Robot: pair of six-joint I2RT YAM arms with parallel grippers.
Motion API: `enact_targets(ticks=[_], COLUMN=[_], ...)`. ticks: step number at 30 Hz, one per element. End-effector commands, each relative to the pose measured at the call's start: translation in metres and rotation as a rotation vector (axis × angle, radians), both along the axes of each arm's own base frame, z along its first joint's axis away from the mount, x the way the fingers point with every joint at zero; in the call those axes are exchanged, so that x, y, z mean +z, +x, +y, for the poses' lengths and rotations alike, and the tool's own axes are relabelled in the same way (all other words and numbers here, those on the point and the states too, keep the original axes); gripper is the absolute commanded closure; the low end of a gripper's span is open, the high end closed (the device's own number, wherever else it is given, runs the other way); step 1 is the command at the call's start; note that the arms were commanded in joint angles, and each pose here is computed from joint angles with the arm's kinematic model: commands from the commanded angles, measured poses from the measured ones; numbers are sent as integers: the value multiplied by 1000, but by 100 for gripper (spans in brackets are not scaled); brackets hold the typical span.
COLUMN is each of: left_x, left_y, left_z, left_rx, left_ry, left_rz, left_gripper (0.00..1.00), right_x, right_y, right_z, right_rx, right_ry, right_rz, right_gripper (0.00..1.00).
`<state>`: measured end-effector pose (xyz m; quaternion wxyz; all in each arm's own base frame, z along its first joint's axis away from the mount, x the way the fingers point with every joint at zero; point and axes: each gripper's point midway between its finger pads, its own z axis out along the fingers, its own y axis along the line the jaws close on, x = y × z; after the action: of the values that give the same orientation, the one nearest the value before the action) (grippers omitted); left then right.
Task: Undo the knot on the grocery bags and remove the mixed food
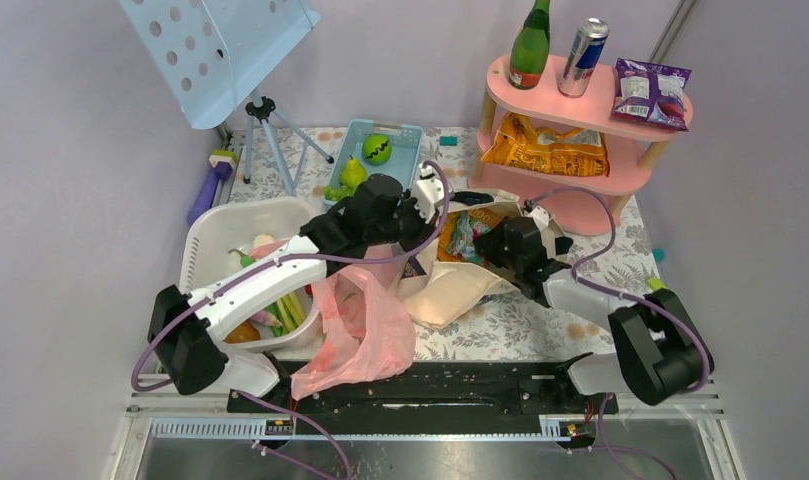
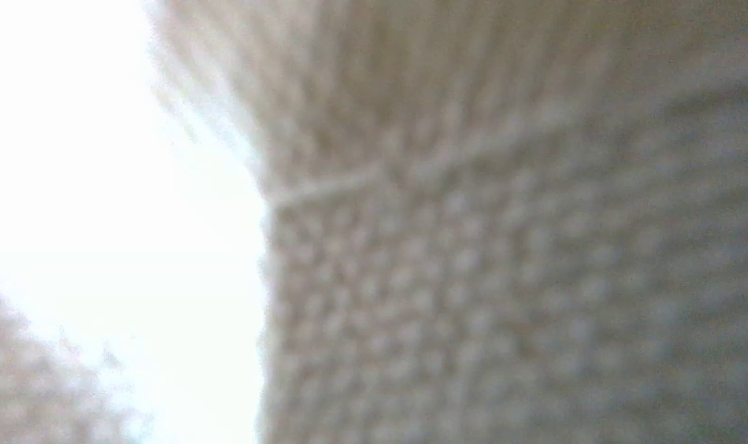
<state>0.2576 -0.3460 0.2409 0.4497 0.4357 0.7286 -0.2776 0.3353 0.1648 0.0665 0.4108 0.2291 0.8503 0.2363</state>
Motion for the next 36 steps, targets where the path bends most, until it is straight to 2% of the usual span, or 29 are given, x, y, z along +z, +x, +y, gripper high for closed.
enact_targets(ticks=[1, 2, 3, 9, 16, 22, 31, 36], left_x=[55, 54, 52, 44, 39, 32, 41, 53], left_y=[6, 10, 13, 34, 50, 66, 86, 85], left_z=[2, 6, 8, 21, 32, 47, 88, 112], left_rx=[21, 46, 65, 166, 240, 333, 505, 572], left_ry=[-168, -163, -154, -105, -61, -23, 4, -43], left_rz=[-70, -67, -63, -50, -47, -33, -88, -102], left_gripper=[100, 100, 100, 100, 100, 100, 100, 100], right_x=[-4, 8, 21, 100, 155, 213, 280, 271], right_y=[-28, -29, -30, -45, -74, -82, -79, -78], right_z=[-15, -17, -18, -21, -50, -69, -139, -175], right_rx=[25, 31, 36, 88, 32, -17, -216, -310], right_ry=[-80, -80, -76, -41, -64, -102, -419, -404], right_rz=[52, 21, -13, -195, -278, -397, -364, -267], right_gripper=[91, 98, 100, 100, 100, 100, 100, 100])
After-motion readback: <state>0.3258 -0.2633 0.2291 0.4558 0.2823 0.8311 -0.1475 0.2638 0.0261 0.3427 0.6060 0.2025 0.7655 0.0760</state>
